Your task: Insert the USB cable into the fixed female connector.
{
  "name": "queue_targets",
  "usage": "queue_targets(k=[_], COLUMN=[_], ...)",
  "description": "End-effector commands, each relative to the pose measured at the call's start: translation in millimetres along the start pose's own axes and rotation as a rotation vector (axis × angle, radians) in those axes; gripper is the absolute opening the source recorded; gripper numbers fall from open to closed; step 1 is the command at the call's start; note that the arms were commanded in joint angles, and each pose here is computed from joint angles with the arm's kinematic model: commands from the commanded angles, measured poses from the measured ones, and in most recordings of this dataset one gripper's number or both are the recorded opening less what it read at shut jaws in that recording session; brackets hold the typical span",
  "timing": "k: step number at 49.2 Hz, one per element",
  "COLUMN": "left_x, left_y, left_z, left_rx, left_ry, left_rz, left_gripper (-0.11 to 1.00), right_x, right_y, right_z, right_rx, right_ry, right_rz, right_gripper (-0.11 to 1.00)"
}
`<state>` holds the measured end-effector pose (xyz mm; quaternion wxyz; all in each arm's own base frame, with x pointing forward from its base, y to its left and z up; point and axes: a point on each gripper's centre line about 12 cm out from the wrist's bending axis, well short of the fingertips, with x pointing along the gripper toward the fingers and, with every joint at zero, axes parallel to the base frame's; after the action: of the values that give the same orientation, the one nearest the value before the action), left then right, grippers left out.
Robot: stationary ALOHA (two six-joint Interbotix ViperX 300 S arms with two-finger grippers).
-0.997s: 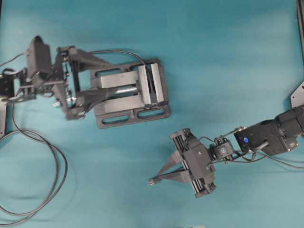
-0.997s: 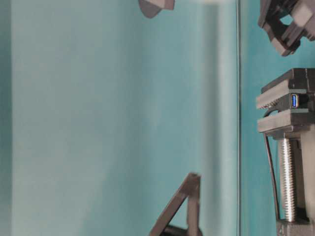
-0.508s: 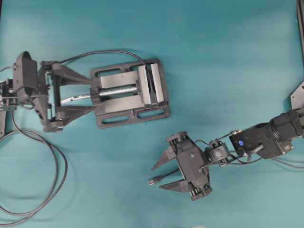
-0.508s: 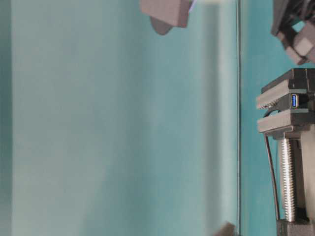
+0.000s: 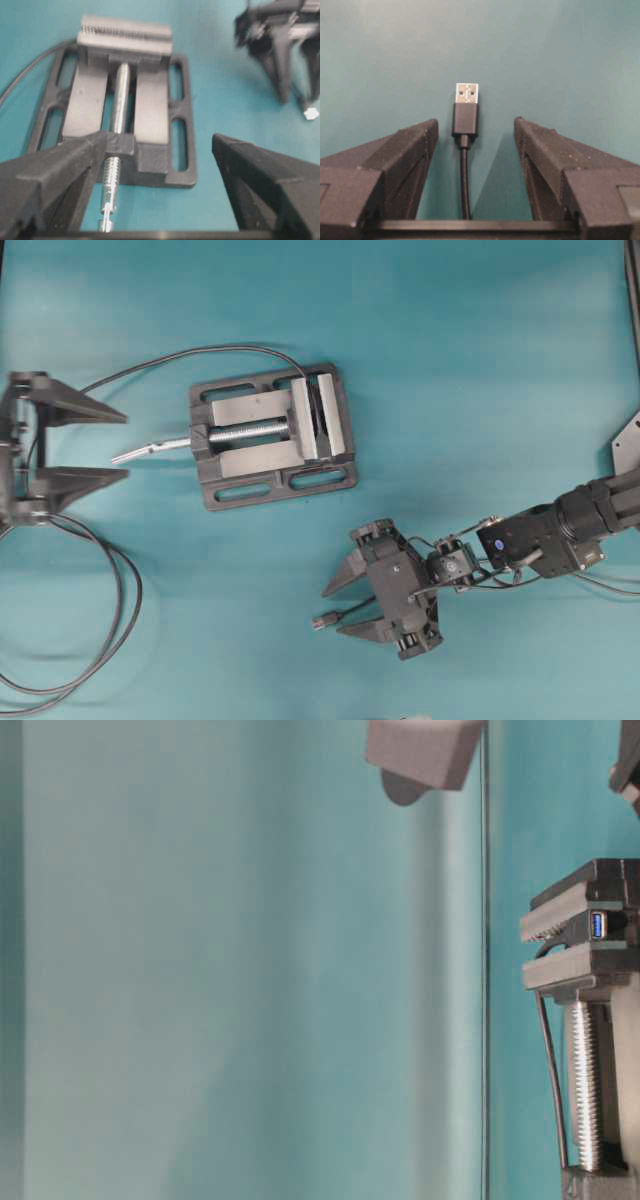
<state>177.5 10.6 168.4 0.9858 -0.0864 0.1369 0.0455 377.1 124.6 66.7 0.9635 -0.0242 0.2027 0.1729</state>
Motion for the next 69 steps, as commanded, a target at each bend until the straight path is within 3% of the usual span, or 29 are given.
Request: queue_targets(k=[1,14,33,45,69], left_x=[-10,-25,-26,-26,-26], left_y=[-1,-1,0,0,0], left_z=[2,-7,-13,-14,-14], left_rx=[-0.030,-0.042,-0.071,-0.071,-0.071], left_ry=[-0.026,0.060,0.058,0.058,0.058], left_rz=[-0.011,-0.014,-0.011,-0.011,-0.011], left_gripper=[1.00,1.00,1.00,1.00,1.00], right_x=[1,3,9,5,2], right_y=[0,5,17,25,31], right_z=[10,0,-8,-15,-20], right_rx=[0.009,0.008,0.036,0.070,0.095], right_ry=[-0.031,0.035,0.060,0.082,0.095], right_rz=[-0.006,0.000,0.000,-0.012,-0.004], right_gripper=[0.66,0.65,0.64,0.52,0.50])
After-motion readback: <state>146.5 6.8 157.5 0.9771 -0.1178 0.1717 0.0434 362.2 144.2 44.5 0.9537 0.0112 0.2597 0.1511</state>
